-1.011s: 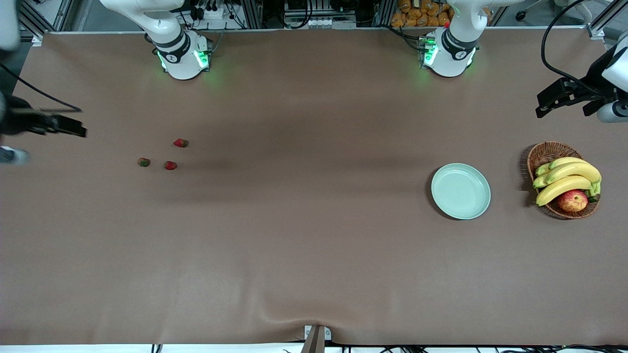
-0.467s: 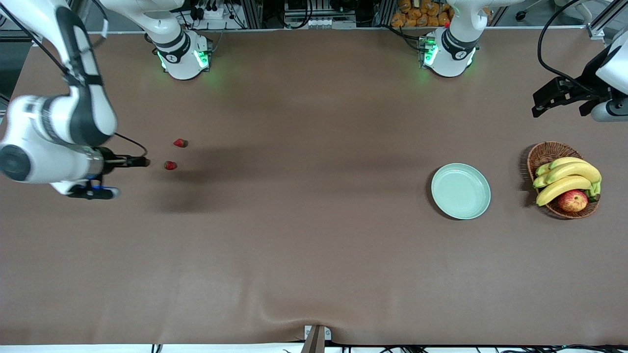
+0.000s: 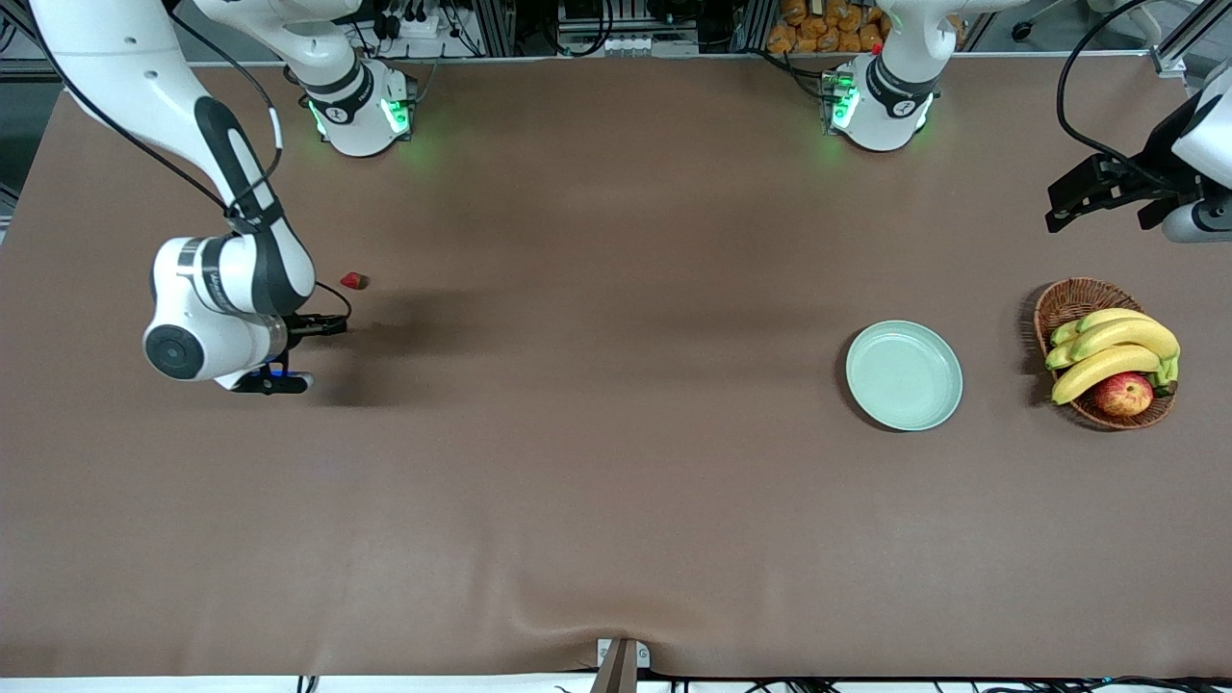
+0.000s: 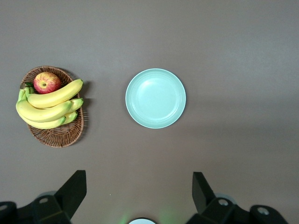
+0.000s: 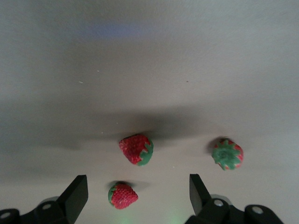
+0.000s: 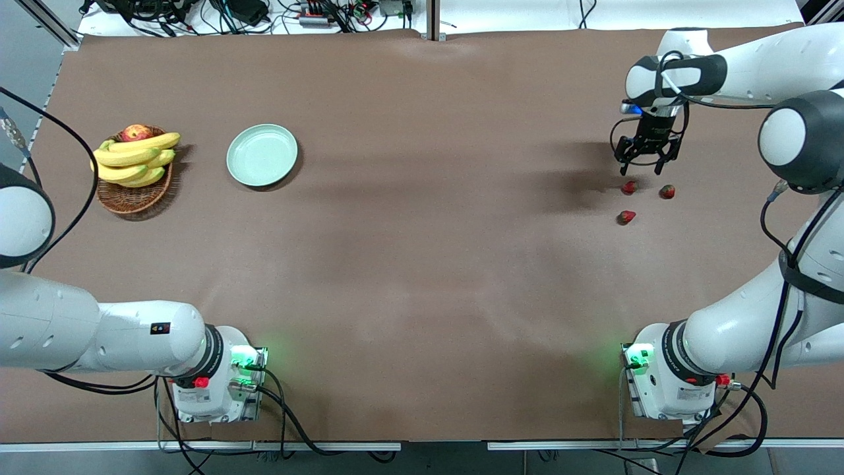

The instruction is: Collect all strawberries into plate

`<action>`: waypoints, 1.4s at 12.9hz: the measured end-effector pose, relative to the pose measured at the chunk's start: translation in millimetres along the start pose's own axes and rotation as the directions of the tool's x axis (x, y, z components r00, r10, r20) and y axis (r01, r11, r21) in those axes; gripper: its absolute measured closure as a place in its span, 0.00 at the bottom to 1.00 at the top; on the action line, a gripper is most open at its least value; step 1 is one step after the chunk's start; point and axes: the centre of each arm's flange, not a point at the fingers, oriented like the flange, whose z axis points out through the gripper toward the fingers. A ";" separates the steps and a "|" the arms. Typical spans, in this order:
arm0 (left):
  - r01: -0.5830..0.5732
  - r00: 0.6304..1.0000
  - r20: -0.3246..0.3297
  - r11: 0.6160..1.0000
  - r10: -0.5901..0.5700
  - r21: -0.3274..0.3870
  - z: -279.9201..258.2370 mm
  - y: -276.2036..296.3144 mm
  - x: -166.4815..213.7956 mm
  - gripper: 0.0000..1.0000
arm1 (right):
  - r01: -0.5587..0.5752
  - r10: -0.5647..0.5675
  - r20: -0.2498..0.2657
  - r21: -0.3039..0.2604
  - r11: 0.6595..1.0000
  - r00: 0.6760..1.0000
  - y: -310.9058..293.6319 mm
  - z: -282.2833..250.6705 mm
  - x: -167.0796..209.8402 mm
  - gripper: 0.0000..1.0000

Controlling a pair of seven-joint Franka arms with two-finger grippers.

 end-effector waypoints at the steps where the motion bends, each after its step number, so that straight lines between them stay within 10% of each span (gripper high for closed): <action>1: 0.000 1.000 0.000 1.000 0.000 0.000 0.0 -0.1 0.0 0.00 | -0.003 0.003 0.006 0.005 1.000 1.000 -0.4 4.8 1.7 0.10; 7: 0.005 1.000 0.000 1.000 -0.005 0.000 0.1 -2.6 0.3 0.00 | -0.007 0.007 0.002 0.010 1.000 1.000 -1.3 18.0 9.4 0.42; 18: 0.017 1.000 -0.001 1.000 -0.017 -0.002 3.7 -9.0 4.6 0.00 | 0.050 -0.050 -0.021 0.007 0.999 0.999 -1.5 27.4 18.7 0.67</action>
